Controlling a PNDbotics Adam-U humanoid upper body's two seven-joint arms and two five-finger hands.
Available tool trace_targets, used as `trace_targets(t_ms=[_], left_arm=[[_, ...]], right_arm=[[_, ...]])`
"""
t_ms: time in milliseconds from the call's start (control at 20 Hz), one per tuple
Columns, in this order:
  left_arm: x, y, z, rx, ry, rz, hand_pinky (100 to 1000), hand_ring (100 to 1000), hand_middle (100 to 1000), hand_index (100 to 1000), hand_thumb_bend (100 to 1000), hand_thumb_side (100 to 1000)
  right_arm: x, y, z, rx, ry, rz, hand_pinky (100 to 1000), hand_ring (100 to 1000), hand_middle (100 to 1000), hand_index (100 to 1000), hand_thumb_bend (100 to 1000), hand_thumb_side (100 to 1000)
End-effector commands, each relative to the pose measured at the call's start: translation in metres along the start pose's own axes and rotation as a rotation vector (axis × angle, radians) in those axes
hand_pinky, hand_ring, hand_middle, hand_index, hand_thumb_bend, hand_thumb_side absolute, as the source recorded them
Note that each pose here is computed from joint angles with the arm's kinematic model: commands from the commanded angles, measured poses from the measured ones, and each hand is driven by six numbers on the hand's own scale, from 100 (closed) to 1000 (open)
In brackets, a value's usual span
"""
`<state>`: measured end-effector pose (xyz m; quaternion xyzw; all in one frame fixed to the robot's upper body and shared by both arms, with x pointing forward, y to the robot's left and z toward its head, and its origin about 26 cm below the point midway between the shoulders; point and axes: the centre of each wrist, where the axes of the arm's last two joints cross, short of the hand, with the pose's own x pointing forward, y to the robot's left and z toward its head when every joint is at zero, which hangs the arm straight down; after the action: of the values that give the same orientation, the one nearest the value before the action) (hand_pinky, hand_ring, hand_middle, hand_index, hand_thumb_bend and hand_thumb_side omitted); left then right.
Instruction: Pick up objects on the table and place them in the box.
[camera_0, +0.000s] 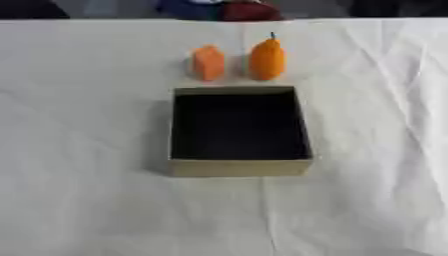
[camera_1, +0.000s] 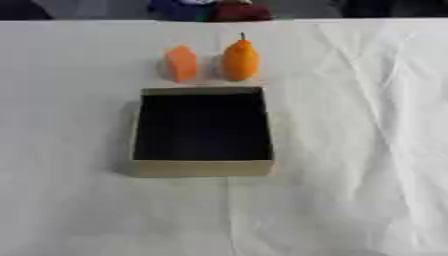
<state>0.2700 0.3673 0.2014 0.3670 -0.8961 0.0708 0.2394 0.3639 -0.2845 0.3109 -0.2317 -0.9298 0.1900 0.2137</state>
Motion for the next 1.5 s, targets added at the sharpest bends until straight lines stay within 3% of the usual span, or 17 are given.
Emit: trace_targets(t_ms=[50,650,950,1500], left_arm=[[0.005,0.003,-0.007,0.009,-0.03,-0.004,763,581,634,854,100,879],[0.005,0.003,-0.007,0.005,-0.029,-0.004,765,579,633,855,100,879],[0.005,0.001,-0.006,-0.016,-0.024,0.005,765,579,633,855,100,879],[0.006,-0.001,-0.006,-0.044,-0.018,0.019,766,581,634,855,100,877]], right_arm=[[0.005,-0.009,-0.006,-0.011,-0.027,0.026,861,865,778,819,100,969],[0.005,-0.007,-0.012,0.024,-0.037,0.039,859,869,782,822,100,969],[0.003,0.008,-0.042,0.18,-0.043,0.125,848,877,793,831,100,993],[0.007,0.047,-0.102,0.384,0.099,0.221,837,887,810,840,100,1000]])
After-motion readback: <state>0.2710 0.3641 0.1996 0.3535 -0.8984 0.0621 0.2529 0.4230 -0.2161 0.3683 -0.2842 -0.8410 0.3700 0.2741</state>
